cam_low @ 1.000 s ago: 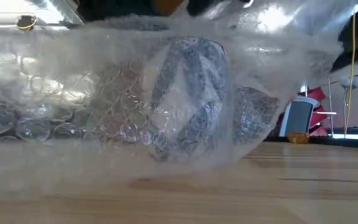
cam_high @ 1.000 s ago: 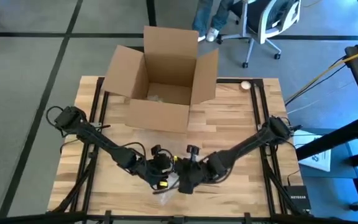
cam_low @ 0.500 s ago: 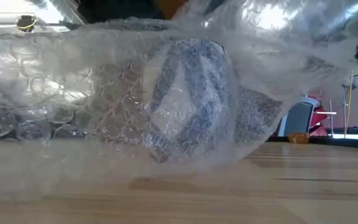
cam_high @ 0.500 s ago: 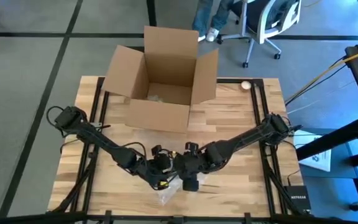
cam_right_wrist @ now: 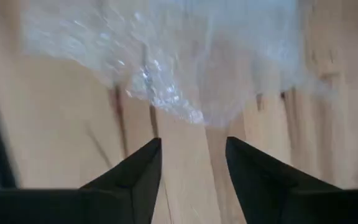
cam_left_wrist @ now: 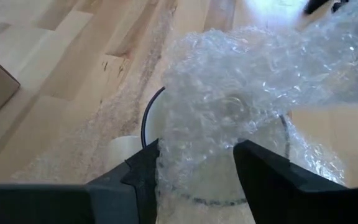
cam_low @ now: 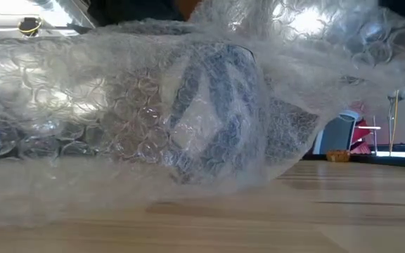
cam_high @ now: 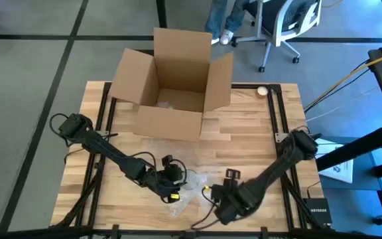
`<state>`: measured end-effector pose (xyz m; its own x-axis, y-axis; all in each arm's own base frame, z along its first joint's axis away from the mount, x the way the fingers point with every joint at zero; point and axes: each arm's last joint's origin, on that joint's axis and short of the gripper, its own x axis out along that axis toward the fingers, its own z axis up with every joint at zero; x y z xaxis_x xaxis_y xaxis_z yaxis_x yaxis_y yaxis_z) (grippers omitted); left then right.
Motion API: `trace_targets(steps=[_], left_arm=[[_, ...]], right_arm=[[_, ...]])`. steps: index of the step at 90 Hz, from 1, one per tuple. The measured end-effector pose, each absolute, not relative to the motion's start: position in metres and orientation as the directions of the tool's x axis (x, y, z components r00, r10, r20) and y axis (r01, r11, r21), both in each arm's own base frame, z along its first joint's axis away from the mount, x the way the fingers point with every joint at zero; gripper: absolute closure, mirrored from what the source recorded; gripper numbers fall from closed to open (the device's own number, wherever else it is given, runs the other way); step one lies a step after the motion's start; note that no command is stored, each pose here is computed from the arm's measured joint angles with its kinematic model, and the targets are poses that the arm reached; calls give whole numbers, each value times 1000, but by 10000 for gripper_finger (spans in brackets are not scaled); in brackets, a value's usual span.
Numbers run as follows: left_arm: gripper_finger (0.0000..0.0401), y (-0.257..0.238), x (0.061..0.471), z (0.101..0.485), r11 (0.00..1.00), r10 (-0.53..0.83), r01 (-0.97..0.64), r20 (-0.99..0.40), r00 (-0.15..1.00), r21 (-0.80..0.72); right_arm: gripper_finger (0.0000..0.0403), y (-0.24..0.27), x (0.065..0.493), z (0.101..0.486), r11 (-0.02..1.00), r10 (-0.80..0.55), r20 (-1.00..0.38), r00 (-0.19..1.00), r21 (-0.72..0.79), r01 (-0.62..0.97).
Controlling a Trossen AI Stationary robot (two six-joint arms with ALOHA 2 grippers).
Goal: Wrap mug
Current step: Wrap the white mug with transparent bubble wrap
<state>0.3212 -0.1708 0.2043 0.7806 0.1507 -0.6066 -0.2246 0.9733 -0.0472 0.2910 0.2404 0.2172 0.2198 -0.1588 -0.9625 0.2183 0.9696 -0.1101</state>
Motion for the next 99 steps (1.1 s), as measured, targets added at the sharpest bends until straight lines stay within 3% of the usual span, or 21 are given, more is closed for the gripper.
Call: trace_targets(steps=[19, 36, 57, 84, 99], left_arm=[[231, -171, 321, 204, 973, 151, -225, -606, 781, -48], [231, -171, 321, 204, 973, 151, -226, -606, 781, -49], [231, -171, 321, 204, 973, 150, -225, -606, 781, -49], [231, -171, 318, 209, 976, 131, -208, -612, 780, -57], [231, -170, 304, 228, 980, 107, -185, -613, 783, -66]], right_arm=[[312, 236, 305, 191, 960, -206, -889, 408, -103, 261], [394, 227, 329, 229, 973, -227, -819, 527, -171, 153], [390, 200, 366, 244, 985, -169, -769, 617, -156, 76], [401, 172, 397, 203, 999, -32, -871, 490, -25, 21], [401, 175, 401, 195, 1000, -20, -870, 493, -15, 13]])
